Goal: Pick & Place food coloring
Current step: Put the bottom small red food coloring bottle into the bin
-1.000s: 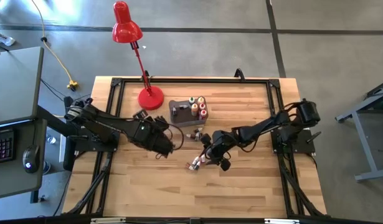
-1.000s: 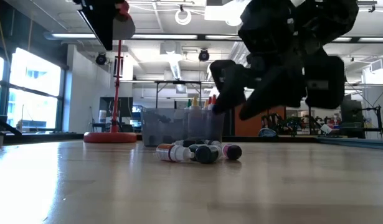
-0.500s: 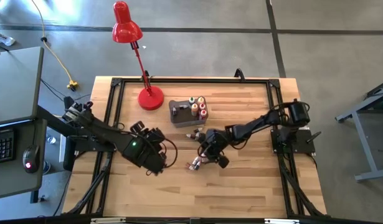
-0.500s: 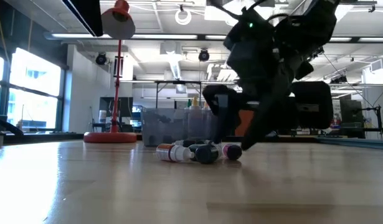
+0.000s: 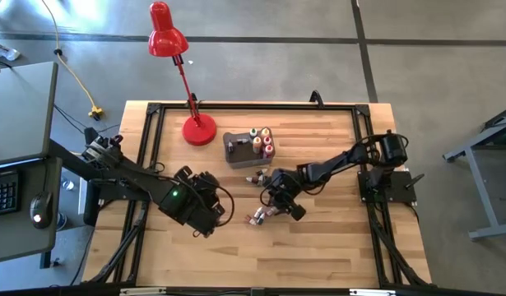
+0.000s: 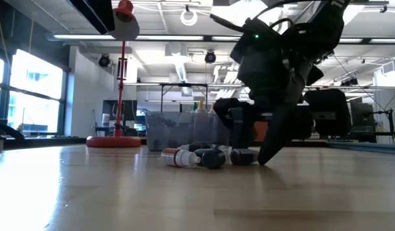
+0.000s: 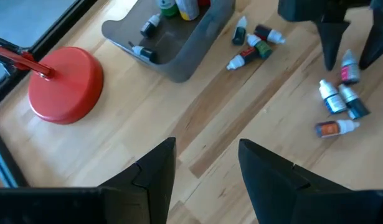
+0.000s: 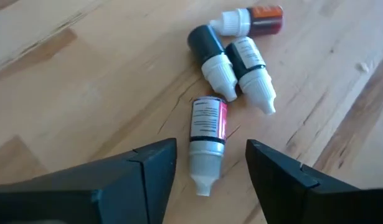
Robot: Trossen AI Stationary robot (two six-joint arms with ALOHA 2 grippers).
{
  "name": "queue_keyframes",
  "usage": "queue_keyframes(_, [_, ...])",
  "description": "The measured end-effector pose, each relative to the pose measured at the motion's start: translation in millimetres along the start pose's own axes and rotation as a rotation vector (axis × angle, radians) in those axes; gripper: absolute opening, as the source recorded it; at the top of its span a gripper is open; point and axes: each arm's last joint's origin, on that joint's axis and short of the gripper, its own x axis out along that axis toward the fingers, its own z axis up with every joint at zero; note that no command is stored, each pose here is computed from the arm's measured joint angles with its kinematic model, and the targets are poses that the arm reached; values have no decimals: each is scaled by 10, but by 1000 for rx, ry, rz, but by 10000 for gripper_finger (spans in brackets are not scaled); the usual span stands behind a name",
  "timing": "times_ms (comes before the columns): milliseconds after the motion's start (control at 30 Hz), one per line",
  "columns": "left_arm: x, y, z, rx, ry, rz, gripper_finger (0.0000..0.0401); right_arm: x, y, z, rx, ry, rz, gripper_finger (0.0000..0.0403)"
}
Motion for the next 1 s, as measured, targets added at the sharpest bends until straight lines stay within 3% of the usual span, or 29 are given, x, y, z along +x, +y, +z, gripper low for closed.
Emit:
queue_keyframes(133, [0, -15, 13, -20, -28, -7, 169, 4, -3, 2, 61, 15, -33, 154])
queue_keyframes(400, [0, -14, 16, -20, -40, -3, 169, 6, -11, 14, 62, 12, -57, 65])
queue_keyframes(667, [0, -14, 17, -1, -40, -3, 169, -22, -53, 82, 86, -41, -115, 75])
queue_keyframes(800, [-1, -12, 25, 5, -68, 7, 169, -166, -171, 246, 33, -82, -374, 89])
queue_keyframes(1000, [-1, -9, 31, 36, -87, 16, 170, -576, -517, 382, -12, -157, -811, 73])
